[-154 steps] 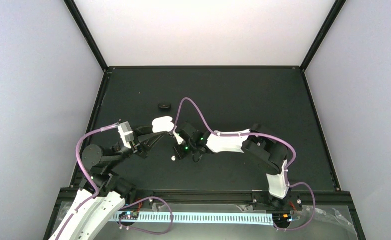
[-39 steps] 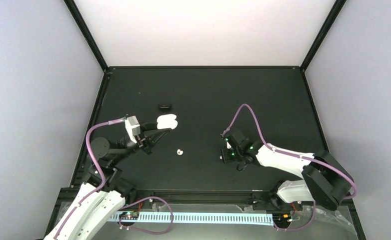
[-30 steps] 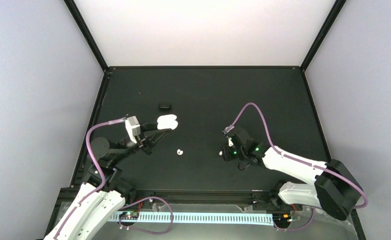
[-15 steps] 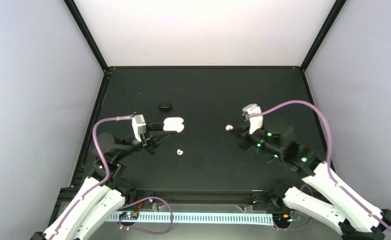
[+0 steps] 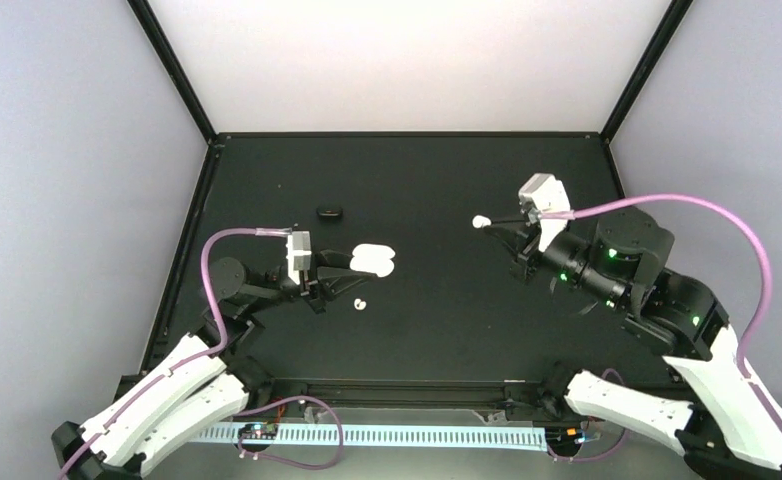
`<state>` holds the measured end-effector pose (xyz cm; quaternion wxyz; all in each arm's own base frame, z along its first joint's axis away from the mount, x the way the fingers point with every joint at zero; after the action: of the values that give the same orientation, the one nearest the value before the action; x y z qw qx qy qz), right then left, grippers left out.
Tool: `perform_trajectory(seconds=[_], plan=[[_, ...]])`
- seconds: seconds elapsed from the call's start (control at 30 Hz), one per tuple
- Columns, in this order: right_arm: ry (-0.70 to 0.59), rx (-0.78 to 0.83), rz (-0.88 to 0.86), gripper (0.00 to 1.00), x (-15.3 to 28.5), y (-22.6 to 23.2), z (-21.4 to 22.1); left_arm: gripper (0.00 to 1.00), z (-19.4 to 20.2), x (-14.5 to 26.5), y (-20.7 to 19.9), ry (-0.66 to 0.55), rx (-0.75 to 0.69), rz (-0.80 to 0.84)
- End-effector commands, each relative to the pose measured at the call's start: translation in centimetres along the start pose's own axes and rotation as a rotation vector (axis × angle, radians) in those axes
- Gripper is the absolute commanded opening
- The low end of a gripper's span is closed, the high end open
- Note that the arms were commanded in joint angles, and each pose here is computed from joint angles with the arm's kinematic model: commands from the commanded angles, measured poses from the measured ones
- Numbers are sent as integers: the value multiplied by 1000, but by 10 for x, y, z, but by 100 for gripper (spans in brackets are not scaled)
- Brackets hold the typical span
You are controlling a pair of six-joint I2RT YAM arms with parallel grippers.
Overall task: Insert the wireless bluetooth earbuds into the charging case
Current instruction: Place the earbud in the charging case.
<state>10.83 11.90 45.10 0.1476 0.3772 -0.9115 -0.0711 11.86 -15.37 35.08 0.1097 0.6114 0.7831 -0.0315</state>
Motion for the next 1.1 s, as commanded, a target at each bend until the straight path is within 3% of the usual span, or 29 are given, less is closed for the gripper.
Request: perform_trajectory(seconds=[0.0, 0.13, 0.4, 0.67, 1.07], plan=[[-61, 127, -1, 1, 5, 14, -39, 1, -34, -9, 1, -142, -106, -11], [-69, 198, -56, 1, -1, 37, -50, 2, -44, -12, 3, -180, -126, -4], [43, 254, -110, 1, -24, 67, -18, 1, -44, -10, 0, -159, -192, 1], [119, 263, -243, 1, -40, 97, -2, 2, -34, -17, -6, -123, -209, 142], [216, 313, -235, 1, -60, 110, 17, 2, -31, -12, -16, -162, -264, 191]])
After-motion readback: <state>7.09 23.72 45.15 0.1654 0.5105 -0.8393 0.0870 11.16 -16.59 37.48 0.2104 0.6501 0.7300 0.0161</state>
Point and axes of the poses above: each gripper's point midway between its finger pads, its own x axis back along the fingers, its own y axis along the line the jaws close on, z = x × y, the point moved 9 cm from there along x, back along the fingers, and after that the axes turned 14 degrees about -x, right-handed, at the moved point
